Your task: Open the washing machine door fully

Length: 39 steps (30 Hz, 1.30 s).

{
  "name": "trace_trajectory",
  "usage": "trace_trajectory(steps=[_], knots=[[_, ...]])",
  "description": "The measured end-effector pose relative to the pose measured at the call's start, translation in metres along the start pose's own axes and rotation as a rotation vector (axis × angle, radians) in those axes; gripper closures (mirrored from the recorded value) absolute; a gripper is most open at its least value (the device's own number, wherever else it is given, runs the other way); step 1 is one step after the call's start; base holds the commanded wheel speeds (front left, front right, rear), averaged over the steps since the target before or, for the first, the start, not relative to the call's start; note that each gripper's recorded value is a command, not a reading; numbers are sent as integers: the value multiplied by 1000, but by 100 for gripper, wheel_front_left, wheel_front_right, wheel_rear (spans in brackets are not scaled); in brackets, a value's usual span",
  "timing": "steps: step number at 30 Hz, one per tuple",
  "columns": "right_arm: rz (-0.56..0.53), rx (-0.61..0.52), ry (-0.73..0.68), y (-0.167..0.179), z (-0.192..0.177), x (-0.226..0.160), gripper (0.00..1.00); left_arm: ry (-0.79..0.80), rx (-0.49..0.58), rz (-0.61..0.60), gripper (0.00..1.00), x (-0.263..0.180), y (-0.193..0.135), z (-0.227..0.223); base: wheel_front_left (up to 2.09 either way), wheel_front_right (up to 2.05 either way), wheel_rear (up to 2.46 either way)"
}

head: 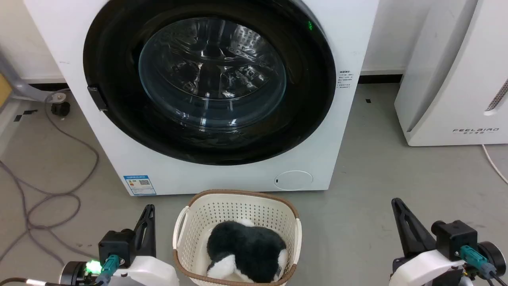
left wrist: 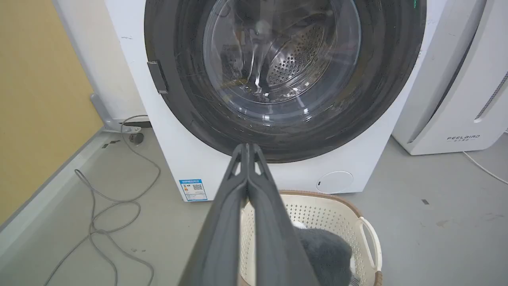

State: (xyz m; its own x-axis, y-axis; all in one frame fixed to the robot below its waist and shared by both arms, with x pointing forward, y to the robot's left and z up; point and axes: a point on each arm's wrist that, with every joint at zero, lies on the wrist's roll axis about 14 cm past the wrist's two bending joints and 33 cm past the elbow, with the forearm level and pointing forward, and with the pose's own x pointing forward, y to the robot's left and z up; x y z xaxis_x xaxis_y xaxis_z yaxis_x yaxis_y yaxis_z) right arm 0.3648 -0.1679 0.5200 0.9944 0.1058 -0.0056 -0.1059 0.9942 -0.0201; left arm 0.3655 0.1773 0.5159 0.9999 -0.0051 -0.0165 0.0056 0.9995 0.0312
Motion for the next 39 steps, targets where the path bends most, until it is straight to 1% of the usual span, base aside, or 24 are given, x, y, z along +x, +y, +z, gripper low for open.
trace_trajectory(steps=[19,20,32,33,34,35,39], knots=[[22,-20,15,7,2,5,100,6,16,7,100,3,1,4,0,0,0],[22,-19,16,7,1,5,0,7,16,5,0,3,0,4,0,0,0],[17,-6,17,5,-2,3,0,14,6,-10,0,3,-5,-1,0,0,0],[16,-4,15,5,-2,3,59,12,5,-11,0,3,-6,-1,0,0,0],[16,-1,16,5,-2,3,86,14,5,-13,0,3,-6,-1,0,0,0],[15,3,15,5,-2,3,100,15,4,-14,0,3,-7,-2,0,0,0],[11,11,8,4,-2,3,100,13,-4,-18,0,3,-8,-3,0,0,0]])
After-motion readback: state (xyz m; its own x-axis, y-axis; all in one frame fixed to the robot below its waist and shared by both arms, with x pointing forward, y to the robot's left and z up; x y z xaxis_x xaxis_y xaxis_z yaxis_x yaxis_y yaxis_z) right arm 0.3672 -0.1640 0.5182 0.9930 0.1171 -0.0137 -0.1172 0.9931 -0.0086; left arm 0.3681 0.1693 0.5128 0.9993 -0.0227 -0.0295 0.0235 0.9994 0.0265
